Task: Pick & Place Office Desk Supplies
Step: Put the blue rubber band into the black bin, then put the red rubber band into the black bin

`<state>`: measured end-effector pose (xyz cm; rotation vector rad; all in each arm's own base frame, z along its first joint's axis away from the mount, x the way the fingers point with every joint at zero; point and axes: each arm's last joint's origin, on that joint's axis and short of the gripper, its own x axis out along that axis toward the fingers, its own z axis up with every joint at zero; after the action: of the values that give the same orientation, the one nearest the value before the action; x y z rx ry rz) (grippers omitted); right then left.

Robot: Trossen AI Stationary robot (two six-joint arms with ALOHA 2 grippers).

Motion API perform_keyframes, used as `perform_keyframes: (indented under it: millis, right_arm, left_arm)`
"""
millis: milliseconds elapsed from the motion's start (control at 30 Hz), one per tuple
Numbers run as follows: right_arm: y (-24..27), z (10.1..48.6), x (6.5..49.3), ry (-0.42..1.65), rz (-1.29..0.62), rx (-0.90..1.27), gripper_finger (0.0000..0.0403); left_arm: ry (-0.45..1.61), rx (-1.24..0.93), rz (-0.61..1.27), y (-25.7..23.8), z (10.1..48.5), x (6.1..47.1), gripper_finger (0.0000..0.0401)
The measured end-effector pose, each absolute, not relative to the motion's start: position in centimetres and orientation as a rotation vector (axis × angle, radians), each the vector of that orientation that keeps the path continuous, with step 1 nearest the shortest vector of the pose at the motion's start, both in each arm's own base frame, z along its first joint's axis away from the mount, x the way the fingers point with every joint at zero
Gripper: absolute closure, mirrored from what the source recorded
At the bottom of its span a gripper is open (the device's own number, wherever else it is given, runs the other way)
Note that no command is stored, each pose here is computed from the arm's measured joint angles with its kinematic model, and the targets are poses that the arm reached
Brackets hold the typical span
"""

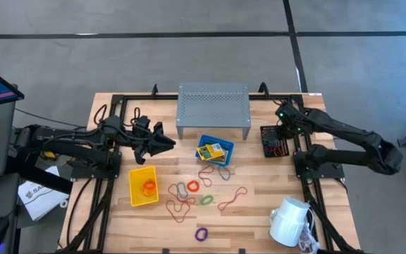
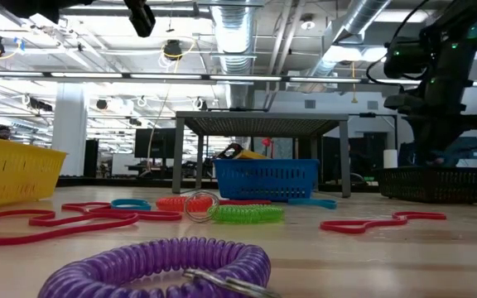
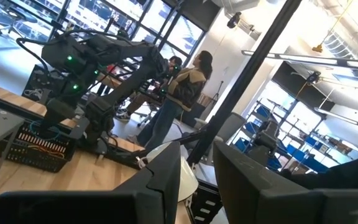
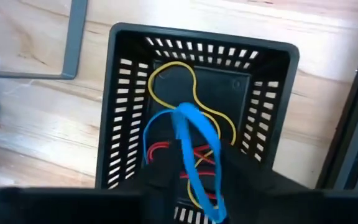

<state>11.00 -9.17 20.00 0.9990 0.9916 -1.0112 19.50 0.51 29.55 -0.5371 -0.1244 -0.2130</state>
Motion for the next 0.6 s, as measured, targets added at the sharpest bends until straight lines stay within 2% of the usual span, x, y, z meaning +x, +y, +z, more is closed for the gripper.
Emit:
perform_keyframes:
  millis: [133, 267, 433, 600]
  right_arm:
    - [-9.4, 20.0, 10.7, 1.003, -1.047, 0.963, 0.0243]
    - [-9.5, 20.0, 10.7, 0.986, -1.036, 0.980, 0.0212]
    - [-9.3, 20.4, 10.8, 0.940, -0.945, 1.028, 0.0208]
    - [-8.2, 21.8, 11.6, 0.819, -0.680, 1.026, 0.0225]
  left_arm:
    - [-0.124, -0.537, -0.213, 0.5, 29.5, 19.5, 0.0312]
    - [-0.124, -0.537, -0.213, 0.5, 29.5, 19.5, 0.0312]
    - [-0.124, -0.538, -0.214, 0.5, 29.5, 19.5, 0.0312]
    - [-0.120, -0.560, -0.219, 0.5, 29.5, 19.5, 0.0312]
